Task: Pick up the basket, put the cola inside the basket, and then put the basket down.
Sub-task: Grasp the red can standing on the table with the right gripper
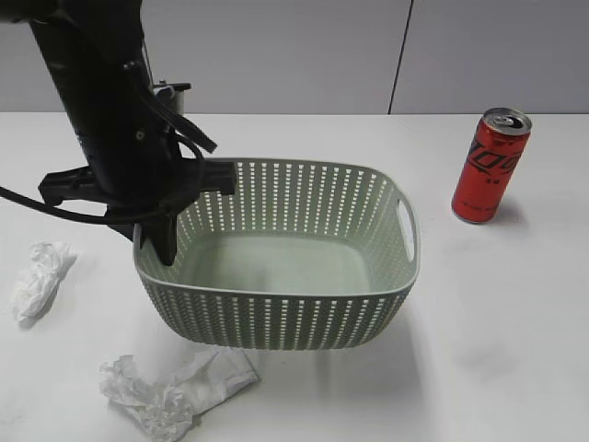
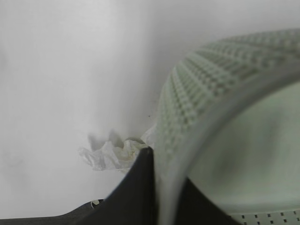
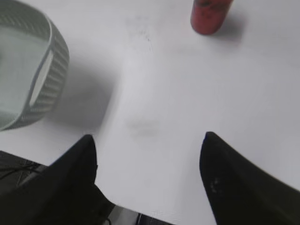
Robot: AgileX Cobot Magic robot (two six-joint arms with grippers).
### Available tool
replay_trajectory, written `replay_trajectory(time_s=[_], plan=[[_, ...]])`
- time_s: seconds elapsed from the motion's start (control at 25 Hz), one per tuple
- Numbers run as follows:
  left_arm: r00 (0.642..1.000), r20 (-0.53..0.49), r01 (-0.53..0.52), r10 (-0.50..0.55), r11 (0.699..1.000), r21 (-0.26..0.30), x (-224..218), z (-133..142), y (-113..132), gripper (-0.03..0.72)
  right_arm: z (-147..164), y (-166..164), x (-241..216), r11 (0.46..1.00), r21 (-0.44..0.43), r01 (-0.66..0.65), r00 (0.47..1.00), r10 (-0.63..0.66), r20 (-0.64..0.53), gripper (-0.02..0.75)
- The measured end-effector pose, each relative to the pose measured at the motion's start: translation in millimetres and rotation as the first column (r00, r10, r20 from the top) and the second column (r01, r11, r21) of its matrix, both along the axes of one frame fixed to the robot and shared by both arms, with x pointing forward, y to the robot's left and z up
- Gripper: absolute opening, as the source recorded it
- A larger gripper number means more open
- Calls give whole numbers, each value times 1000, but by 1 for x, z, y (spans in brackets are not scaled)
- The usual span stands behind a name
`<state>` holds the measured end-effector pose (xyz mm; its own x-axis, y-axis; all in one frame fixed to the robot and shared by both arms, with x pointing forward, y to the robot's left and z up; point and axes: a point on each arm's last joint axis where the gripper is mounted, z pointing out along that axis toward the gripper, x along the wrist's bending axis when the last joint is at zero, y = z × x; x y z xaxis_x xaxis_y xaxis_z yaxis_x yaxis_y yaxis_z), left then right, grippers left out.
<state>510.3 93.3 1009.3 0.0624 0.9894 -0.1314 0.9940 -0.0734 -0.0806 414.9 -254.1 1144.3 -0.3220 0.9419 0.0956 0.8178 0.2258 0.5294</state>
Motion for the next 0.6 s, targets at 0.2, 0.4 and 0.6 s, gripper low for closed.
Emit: replay_trajectory(time_s=[0.2,0.4,0.6], plan=[[1000,0,0,0,1000,0,0,0,0,-4,-16,-8,-45,1000,17,12,996,-13,92,520],[1000,0,0,0,1000,0,0,0,0,-4,-35,-16,-85,999,46,25,970,-35,240,520],[1000,0,0,0,1000,0,0,0,0,-4,-61,-24,-117,999,28,37,943,-44,329,520]])
